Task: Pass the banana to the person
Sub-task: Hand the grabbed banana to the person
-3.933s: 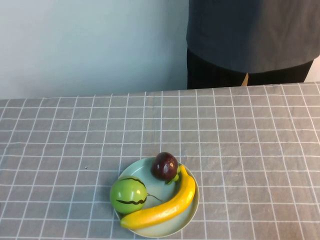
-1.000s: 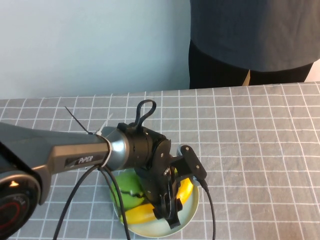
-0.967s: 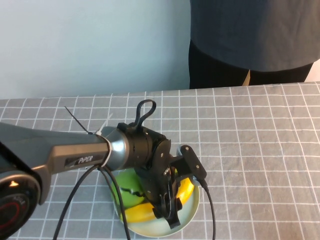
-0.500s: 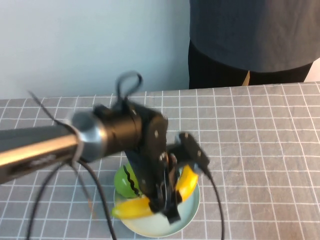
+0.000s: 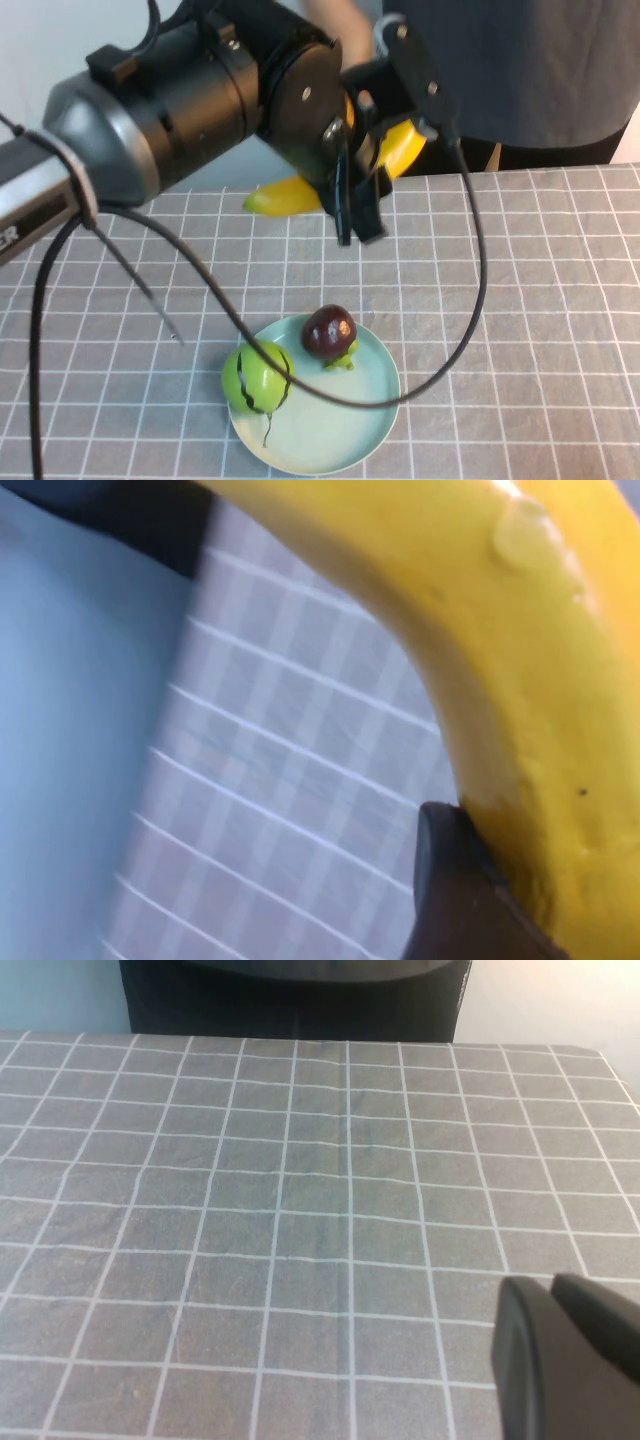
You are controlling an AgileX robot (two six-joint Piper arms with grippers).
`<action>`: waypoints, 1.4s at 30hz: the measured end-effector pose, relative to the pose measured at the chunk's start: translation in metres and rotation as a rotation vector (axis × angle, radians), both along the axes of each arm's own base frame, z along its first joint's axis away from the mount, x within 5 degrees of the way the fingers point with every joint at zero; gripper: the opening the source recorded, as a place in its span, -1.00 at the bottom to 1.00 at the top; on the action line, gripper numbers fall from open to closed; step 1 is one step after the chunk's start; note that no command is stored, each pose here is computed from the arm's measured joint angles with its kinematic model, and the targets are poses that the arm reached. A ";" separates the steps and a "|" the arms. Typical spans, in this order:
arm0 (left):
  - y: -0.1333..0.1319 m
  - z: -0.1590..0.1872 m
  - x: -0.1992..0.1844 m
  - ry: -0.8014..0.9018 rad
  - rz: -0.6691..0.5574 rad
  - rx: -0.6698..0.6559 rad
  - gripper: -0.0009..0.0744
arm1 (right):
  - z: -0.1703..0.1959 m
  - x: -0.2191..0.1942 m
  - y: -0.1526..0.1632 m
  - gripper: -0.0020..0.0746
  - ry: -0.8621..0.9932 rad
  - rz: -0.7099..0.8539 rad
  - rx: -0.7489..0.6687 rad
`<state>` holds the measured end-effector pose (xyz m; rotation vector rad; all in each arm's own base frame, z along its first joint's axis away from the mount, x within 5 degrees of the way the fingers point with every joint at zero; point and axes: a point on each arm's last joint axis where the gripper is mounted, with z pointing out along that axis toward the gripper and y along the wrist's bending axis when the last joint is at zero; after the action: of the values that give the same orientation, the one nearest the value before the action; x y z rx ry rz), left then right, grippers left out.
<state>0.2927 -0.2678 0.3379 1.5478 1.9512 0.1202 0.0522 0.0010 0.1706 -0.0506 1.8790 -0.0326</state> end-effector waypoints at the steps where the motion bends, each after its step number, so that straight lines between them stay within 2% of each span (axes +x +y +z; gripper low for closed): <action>1: -0.002 0.003 0.003 -0.022 -0.003 -0.011 -0.23 | 0.000 0.000 0.000 -0.97 0.000 0.000 0.000; 5: -0.007 0.005 0.012 -0.071 -0.007 -0.010 -0.23 | 0.000 0.000 0.000 -0.97 0.000 0.000 0.000; 29: -0.013 -0.025 0.035 -0.111 0.006 0.100 -0.23 | 0.000 0.000 0.000 -0.97 0.000 0.000 0.000; 31: -0.013 -0.025 0.035 -0.111 0.006 0.100 -0.09 | 0.000 0.000 0.000 -0.97 0.000 0.000 0.000; 35: -0.011 -0.023 0.034 -0.107 0.019 0.093 0.37 | 0.000 0.000 0.000 -0.97 0.000 0.000 0.000; 36: -0.011 -0.022 0.033 -0.105 0.025 0.090 0.43 | 0.000 0.000 0.000 -0.97 0.000 0.000 0.000; 38: -0.007 -0.013 0.030 -0.109 0.043 0.071 0.52 | 0.000 0.000 0.000 -0.97 0.000 0.000 0.000; 42: 0.006 0.016 0.017 -0.138 0.078 0.030 0.57 | 0.000 0.000 0.000 -0.97 0.000 0.000 0.002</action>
<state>0.3101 -0.2617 0.3537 1.4430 1.9086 0.2834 0.0522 0.0011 0.1706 -0.0494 1.8789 -0.0308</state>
